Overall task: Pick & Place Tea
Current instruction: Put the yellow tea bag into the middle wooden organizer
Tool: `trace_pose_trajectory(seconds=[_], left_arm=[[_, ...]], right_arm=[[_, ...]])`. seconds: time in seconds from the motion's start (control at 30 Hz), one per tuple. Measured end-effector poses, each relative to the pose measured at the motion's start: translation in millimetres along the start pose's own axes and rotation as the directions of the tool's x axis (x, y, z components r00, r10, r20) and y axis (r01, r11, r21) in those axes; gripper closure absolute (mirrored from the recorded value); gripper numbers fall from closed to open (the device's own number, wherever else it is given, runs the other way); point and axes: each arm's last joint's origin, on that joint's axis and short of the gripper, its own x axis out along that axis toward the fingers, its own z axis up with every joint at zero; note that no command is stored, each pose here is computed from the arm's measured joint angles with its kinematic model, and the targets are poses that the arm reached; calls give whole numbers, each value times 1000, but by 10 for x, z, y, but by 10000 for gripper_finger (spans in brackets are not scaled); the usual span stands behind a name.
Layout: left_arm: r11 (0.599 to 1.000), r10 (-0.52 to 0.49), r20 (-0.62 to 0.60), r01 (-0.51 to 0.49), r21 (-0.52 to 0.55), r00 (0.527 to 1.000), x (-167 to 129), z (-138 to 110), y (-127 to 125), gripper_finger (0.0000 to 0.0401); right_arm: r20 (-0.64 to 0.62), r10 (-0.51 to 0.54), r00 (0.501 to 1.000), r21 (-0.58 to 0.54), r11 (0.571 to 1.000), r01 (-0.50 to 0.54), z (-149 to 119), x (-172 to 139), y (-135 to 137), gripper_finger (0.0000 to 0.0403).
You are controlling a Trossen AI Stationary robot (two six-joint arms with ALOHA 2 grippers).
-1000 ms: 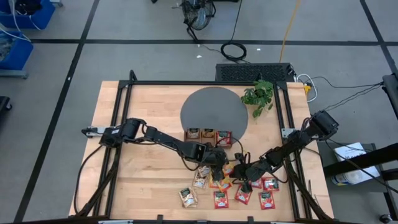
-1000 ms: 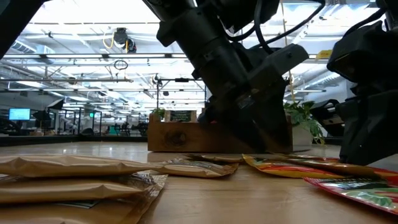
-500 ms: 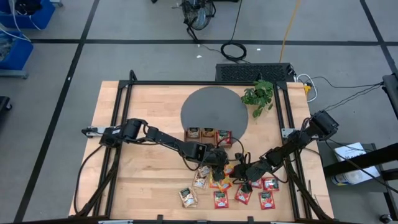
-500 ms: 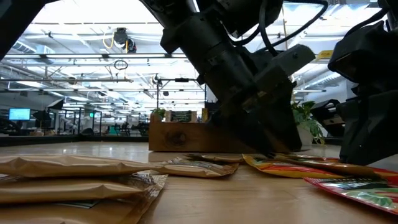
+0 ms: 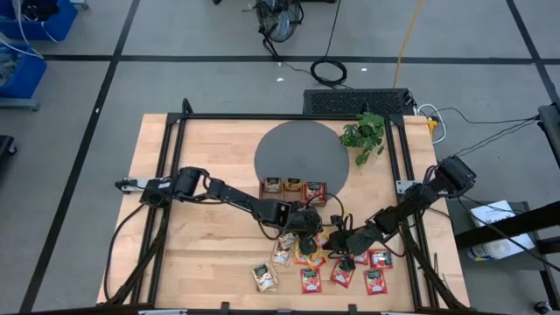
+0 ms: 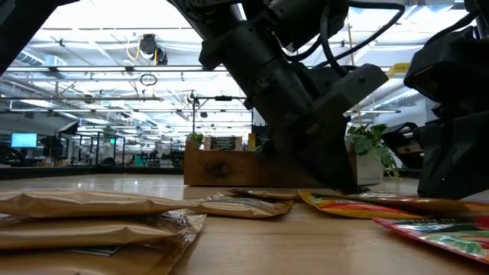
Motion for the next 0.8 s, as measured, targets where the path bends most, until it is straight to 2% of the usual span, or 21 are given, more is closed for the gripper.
trace_pose_trajectory(seconds=[0.17, 0.3, 0.47, 0.63, 0.7, 0.8], left_arm=[[997, 3, 25, -5, 76, 1000, -92, -4, -117, 397], [992, 11, 69, -20, 127, 998, -343, 54, -278, 398], [975, 53, 91, -71, 211, 994, -752, 50, -502, 398], [956, 91, 110, -118, 268, 990, -1128, -35, -725, 399], [949, 103, 129, -136, 283, 986, -1186, -100, -821, 399], [940, 103, 137, -142, 309, 985, -1222, -199, -939, 399]], right_arm=[[20, 8, 1000, -15, 1000, -8, 19, 0, 8, 403], [65, 34, 997, -33, 999, -32, 74, -25, 34, 403], [137, 119, 983, -88, 990, -108, 160, -133, 130, 403], [261, 180, 948, -110, 982, -156, 301, -290, 245, 403], [315, 166, 934, -108, 984, -139, 336, -316, 267, 403], [436, 162, 885, -141, 984, -111, 453, -374, 296, 395]])
